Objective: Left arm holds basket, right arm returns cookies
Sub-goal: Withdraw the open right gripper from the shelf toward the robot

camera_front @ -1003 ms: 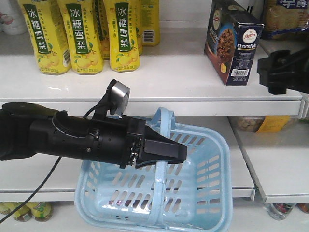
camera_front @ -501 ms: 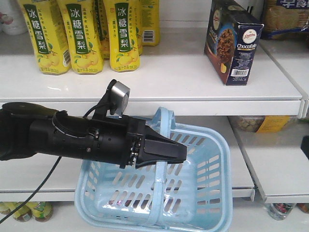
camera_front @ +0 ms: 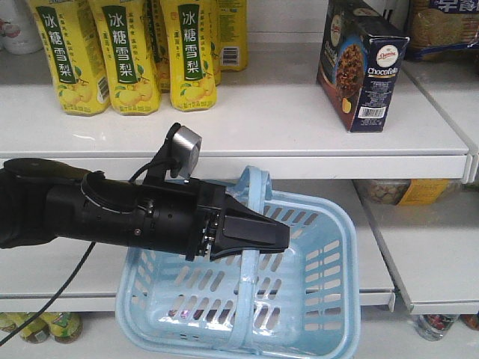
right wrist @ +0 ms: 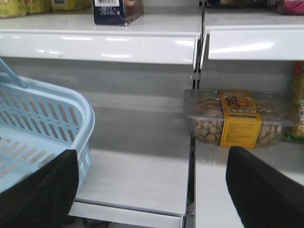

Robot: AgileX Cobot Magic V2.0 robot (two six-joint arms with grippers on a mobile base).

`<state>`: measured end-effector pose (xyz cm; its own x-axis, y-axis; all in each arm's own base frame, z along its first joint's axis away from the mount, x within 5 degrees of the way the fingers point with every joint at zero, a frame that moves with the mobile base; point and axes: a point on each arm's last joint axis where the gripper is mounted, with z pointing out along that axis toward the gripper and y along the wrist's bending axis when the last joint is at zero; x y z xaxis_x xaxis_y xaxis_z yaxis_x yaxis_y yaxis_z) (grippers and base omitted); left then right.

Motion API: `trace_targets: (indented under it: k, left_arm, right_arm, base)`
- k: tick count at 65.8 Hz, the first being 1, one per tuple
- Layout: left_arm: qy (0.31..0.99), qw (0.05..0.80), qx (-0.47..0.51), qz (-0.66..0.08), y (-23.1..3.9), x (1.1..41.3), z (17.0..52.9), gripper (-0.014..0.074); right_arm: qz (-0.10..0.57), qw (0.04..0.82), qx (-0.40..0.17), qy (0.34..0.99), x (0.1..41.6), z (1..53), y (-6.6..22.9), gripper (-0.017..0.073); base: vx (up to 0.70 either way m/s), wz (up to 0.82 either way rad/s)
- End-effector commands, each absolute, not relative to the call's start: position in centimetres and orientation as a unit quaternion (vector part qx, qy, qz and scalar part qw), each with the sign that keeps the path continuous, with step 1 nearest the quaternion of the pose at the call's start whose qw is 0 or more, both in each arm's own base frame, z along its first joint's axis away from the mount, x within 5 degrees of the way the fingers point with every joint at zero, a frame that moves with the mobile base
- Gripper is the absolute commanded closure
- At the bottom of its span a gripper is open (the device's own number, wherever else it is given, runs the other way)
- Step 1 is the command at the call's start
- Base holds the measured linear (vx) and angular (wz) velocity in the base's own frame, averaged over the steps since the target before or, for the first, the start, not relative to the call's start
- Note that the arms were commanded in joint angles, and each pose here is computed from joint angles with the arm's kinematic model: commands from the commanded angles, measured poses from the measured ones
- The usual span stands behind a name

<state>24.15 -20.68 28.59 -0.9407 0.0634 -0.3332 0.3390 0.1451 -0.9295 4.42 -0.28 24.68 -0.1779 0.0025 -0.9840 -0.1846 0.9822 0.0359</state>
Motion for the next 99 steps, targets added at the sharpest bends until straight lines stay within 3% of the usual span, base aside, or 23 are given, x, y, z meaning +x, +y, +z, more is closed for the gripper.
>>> trace_targets:
  k: [1, 17, 26, 34, 54, 99]
  left_arm:
    - [0.694, 0.137, 0.129, -0.695, -20.51, 23.83, 32.15, 0.0600]
    - [0.694, 0.137, 0.129, -0.695, -20.51, 23.83, 32.15, 0.0600]
    - [0.694, 0.137, 0.129, -0.695, -20.51, 23.83, 32.15, 0.0600]
    - [0.694, 0.137, 0.129, -0.695, -20.51, 23.83, 32.15, 0.0600]
    - [0.694, 0.137, 0.129, -0.695, -20.51, 23.83, 32.15, 0.0600]
    - [0.694, 0.137, 0.129, -0.695, -20.51, 23.83, 32.15, 0.0600]
  right_arm:
    - [0.087, 0.668, -0.067, 0.736, 4.54, 25.60, 0.05, -0.0028]
    - [0.092, 0.672, -0.073, 0.731, 4.68, 25.26, 0.27, -0.0023]
    - [0.091, 0.671, -0.073, 0.733, 4.68, 25.23, 0.25, 0.0038]
    - [0.091, 0.671, -0.073, 0.733, 4.68, 25.23, 0.25, 0.0162]
    - [0.090, 0.670, -0.073, 0.734, 4.69, 25.20, 0.24, 0.0576]
    - [0.090, 0.669, -0.072, 0.734, 4.68, 25.19, 0.23, 0.0566]
  base:
    - [0.00, 0.00]
    - [0.00, 0.00]
    - [0.00, 0.00]
    - [0.00, 0.00]
    - [0.00, 0.00]
    - [0.00, 0.00]
